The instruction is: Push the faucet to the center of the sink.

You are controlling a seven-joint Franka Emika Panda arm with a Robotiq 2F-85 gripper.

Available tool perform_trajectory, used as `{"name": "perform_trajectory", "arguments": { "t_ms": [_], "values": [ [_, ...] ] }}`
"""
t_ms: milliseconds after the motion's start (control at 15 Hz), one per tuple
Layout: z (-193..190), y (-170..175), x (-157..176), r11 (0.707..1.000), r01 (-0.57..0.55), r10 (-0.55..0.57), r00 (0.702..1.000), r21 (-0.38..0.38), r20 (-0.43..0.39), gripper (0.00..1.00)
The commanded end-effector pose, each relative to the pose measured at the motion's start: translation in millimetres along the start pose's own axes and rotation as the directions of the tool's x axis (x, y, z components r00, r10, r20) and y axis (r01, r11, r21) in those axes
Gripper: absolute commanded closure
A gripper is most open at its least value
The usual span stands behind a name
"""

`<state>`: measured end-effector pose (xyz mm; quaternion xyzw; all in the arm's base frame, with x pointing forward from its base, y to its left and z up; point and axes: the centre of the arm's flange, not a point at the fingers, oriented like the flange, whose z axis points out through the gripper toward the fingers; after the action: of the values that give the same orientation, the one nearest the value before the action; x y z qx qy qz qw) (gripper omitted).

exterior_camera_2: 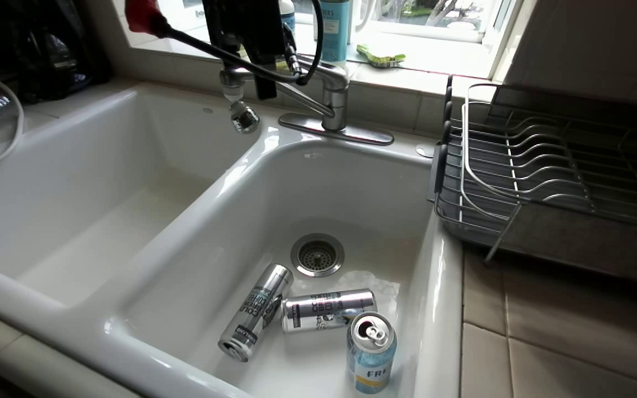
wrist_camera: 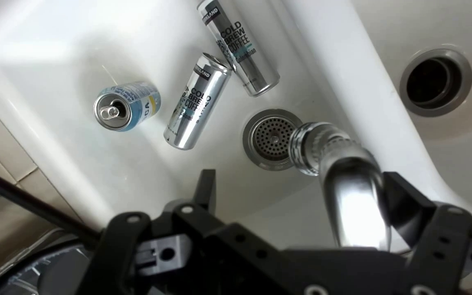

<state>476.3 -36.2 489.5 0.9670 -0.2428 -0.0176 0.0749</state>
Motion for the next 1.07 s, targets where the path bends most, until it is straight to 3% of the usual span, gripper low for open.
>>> {"name": "perform_trajectory", "arguments": {
  "t_ms": [0,267,400,733,1000],
  "values": [
    [-6.8,11.9,-14.7,0.998,0.056,-0.056,0.998,-0.017,0.005,0.0],
    [-13.8,5.6,-27.3,0.992,0.125,-0.125,0.991,0.014,0.05,0.0],
    [-21.7,0.4,-37.3,0.989,0.146,-0.146,0.989,0.021,0.032,0.0],
    [-45.2,-24.5,-62.3,0.982,0.19,-0.188,0.977,0.008,-0.095,0.0],
    [-53.4,-49.1,-83.5,0.988,0.155,-0.151,0.964,0.001,-0.219,0.0]
  ]
}}
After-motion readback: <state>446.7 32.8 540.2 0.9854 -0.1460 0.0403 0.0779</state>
